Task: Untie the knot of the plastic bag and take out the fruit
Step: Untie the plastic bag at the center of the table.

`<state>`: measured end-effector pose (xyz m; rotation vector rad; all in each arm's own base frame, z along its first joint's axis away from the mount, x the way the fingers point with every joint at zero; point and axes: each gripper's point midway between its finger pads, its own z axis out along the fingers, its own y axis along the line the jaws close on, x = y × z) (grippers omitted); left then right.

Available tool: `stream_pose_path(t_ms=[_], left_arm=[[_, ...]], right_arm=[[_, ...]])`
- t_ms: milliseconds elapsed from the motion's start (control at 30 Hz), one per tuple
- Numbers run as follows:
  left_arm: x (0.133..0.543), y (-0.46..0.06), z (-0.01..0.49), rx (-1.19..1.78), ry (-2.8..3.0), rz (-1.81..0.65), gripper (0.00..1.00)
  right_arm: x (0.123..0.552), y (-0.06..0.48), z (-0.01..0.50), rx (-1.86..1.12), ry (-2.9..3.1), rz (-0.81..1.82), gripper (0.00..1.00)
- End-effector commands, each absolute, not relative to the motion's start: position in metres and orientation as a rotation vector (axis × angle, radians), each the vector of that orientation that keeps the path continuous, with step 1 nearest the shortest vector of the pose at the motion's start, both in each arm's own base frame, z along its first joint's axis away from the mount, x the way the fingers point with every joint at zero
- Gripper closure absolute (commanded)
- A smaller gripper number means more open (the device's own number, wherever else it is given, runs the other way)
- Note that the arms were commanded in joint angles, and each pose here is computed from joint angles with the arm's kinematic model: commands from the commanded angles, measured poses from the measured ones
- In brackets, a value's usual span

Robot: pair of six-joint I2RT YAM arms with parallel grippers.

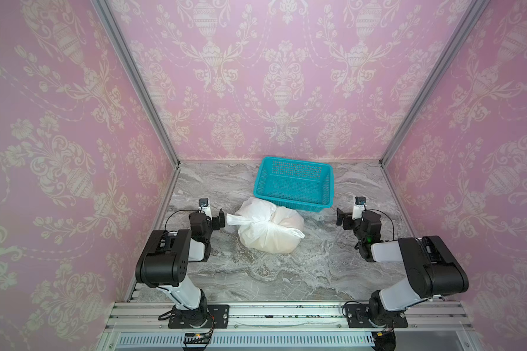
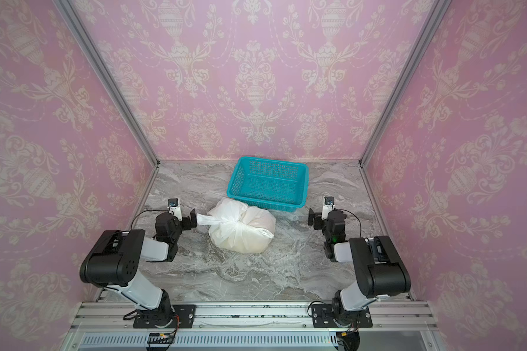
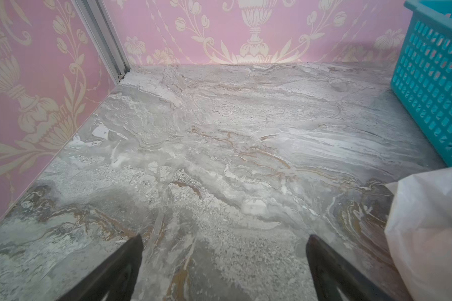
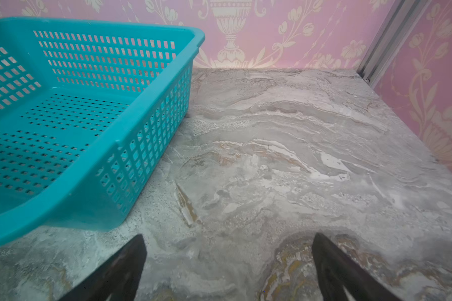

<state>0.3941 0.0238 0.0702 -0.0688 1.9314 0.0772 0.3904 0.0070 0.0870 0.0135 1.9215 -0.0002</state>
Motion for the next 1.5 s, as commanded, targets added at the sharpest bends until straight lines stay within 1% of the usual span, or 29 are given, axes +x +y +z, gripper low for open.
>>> stream_pose_path(t_ms=[0,733,800,867,900,967,1067,1133,1167,1233,1267,1333,1367,1467], left_arm=[[0.396,0.021,0.077,-0.062,1.914,0.046,0.01],[0.396,0.023,0.077,-0.071,1.915,0.044,0.01],[0.396,0.023,0.077,-0.073,1.913,0.045,0.01],[0.395,0.023,0.077,-0.075,1.911,0.050,0.01],[0.396,0.023,0.079,-0.074,1.906,0.048,0.01],[0.395,0.019,0.090,-0.053,1.890,0.049,0.01],[0.392,0.030,0.120,-0.114,1.916,0.127,0.01],[0.387,0.035,0.150,-0.224,1.909,0.104,0.01],[0.383,0.035,0.162,-0.277,1.893,0.060,0.01],[0.371,0.028,0.185,-0.385,1.848,-0.079,0.01],[0.367,0.015,0.198,-0.353,1.835,-0.164,0.01],[0.359,-0.015,0.228,-0.222,1.786,-0.331,0.01],[0.354,-0.025,0.243,-0.204,1.760,-0.409,0.01],[0.344,-0.029,0.271,-0.289,1.694,-0.535,0.01]], right_arm=[[0.392,0.012,0.097,-0.013,1.884,0.003,0.00],[0.389,0.010,0.099,0.007,1.865,-0.039,0.00],[0.389,-0.001,0.104,0.075,1.857,-0.086,0.00],[0.381,-0.018,0.123,0.169,1.848,-0.165,0.00],[0.374,-0.023,0.133,0.206,1.852,-0.198,0.00],[0.356,-0.037,0.149,0.379,1.822,-0.227,0.00],[0.332,-0.042,0.165,0.545,1.740,-0.111,0.00],[0.320,-0.041,0.171,0.663,1.696,0.023,0.00],[0.319,-0.034,0.173,0.662,1.719,0.095,0.00],[0.318,-0.002,0.187,0.526,1.800,0.264,0.00],[0.314,0.019,0.194,0.408,1.848,0.348,0.00],[0.305,0.028,0.211,0.468,1.815,0.497,0.00],[0.300,0.032,0.224,0.519,1.778,0.600,0.00],[0.281,0.077,0.291,0.347,1.663,0.949,0.00]])
